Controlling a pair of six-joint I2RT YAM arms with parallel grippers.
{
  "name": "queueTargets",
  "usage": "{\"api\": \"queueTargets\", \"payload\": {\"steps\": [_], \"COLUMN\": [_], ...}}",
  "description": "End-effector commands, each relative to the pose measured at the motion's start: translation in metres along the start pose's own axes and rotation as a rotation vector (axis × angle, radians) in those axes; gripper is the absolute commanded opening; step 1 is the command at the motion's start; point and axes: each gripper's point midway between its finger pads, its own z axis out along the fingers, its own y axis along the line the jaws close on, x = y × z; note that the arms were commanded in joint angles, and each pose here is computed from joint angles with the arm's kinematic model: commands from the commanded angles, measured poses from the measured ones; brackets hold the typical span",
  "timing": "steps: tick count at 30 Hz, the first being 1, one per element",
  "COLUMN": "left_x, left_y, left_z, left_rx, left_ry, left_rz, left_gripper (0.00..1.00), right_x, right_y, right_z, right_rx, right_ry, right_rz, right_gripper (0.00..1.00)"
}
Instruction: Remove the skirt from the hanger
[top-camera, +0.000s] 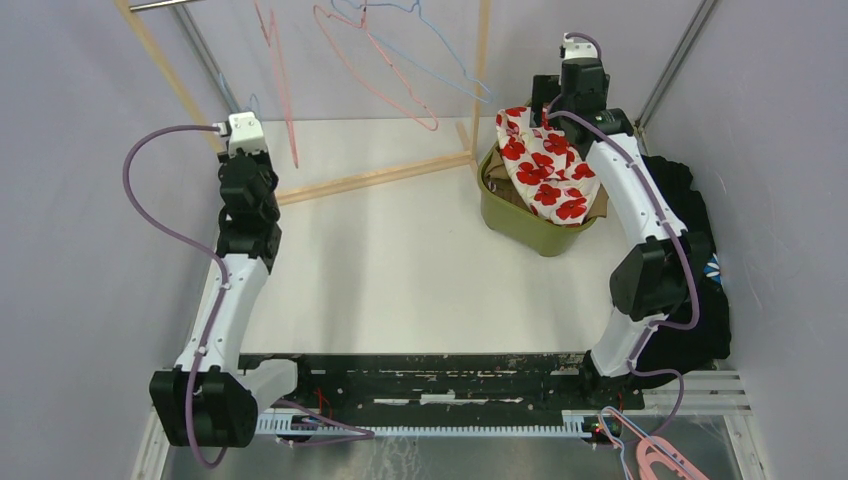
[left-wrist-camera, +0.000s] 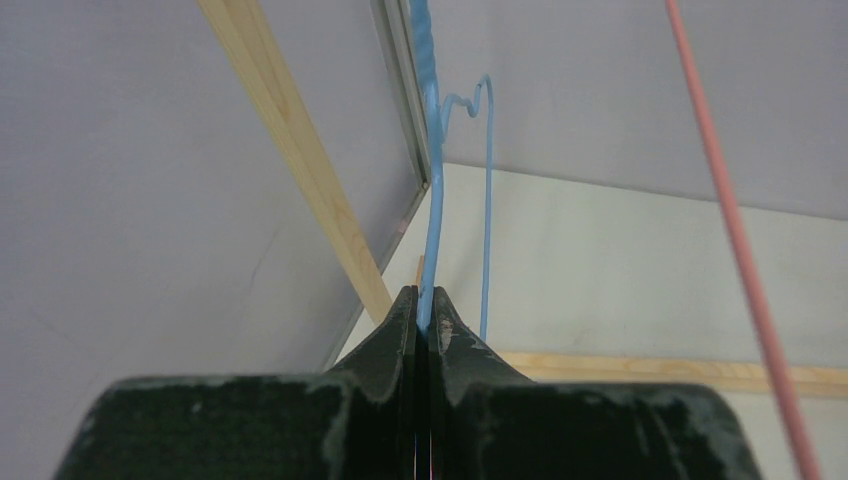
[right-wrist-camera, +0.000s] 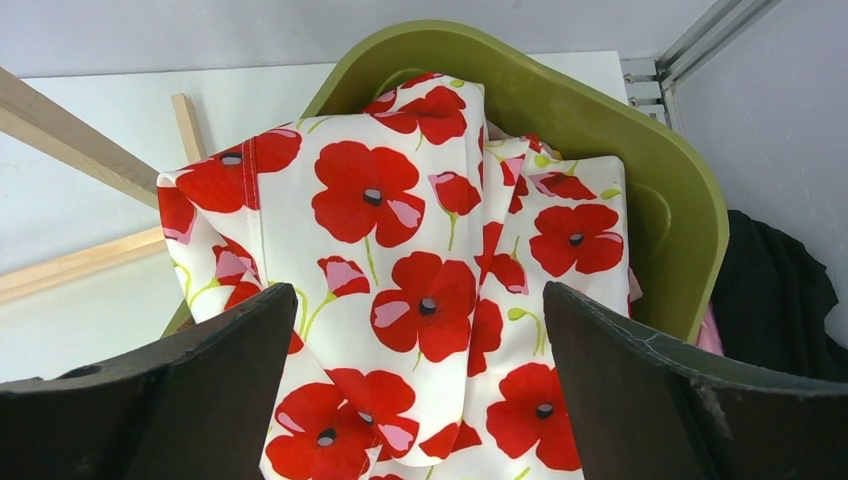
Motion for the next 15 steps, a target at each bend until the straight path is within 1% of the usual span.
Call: {"api": "queueTargets", "payload": {"steps": [1, 7, 15], "left_x": [-0.077, -0.112, -0.138], "left_y": [0.013, 0.011, 0.014], "left_z": [0.004, 0.020, 0.055], "left_rx": [-0.022, -0.012, -0.040], "left_ry": [-0.182, -0.258, -0.314], "left_rz": [-0.029, -0.010, -0.005], "left_gripper": [0.03, 0.03, 0.03], "right_x": [-0.026, -0.022, -0.018], "right_y": [0.001, 0.008, 0.007], "right_z": [0.000, 0.008, 0.012], "right_rx": [-0.011, -0.029, -0.026], "right_ry": [-0.076, -0.061, -0.053], "right_rz": [0.049, 0.062, 0.059], "right_gripper": [1.00, 1.00, 1.00]}}
